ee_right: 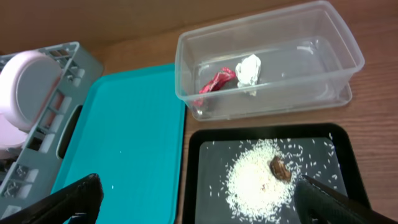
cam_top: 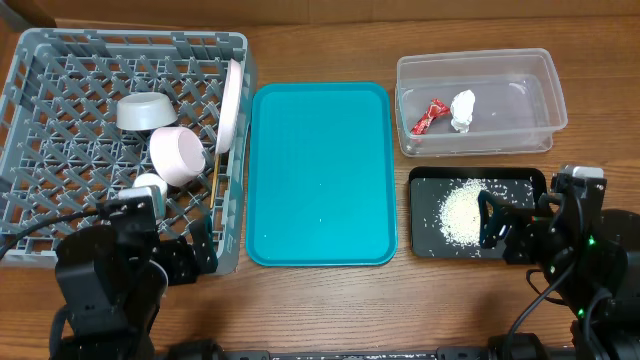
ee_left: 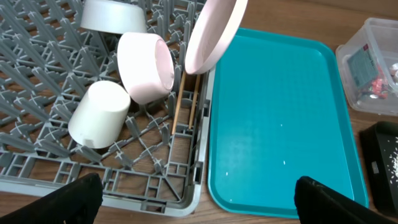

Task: Sort waste into correct bins and load items into the dishwasher

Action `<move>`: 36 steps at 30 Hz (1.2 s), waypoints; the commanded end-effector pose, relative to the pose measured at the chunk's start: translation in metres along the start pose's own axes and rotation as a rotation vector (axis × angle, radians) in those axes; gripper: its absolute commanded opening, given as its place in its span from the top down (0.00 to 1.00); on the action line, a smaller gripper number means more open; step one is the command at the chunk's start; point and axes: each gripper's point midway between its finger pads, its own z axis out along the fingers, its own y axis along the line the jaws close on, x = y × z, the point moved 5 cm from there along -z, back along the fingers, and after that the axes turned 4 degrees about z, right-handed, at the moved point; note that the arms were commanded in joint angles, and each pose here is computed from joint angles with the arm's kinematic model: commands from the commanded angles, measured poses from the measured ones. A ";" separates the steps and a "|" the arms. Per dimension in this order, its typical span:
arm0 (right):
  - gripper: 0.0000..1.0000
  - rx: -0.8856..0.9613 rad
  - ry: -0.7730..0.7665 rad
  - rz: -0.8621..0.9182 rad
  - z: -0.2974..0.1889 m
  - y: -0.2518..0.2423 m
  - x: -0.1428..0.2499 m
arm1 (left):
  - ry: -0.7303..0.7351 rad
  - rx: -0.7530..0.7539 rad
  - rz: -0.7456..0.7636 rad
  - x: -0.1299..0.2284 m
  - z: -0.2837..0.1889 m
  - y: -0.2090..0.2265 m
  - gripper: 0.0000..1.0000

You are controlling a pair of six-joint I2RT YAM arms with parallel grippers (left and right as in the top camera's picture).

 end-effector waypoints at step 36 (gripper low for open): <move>0.00 0.037 -0.226 -0.010 0.008 -0.025 0.029 | 0.056 0.002 0.011 0.012 0.004 0.000 0.00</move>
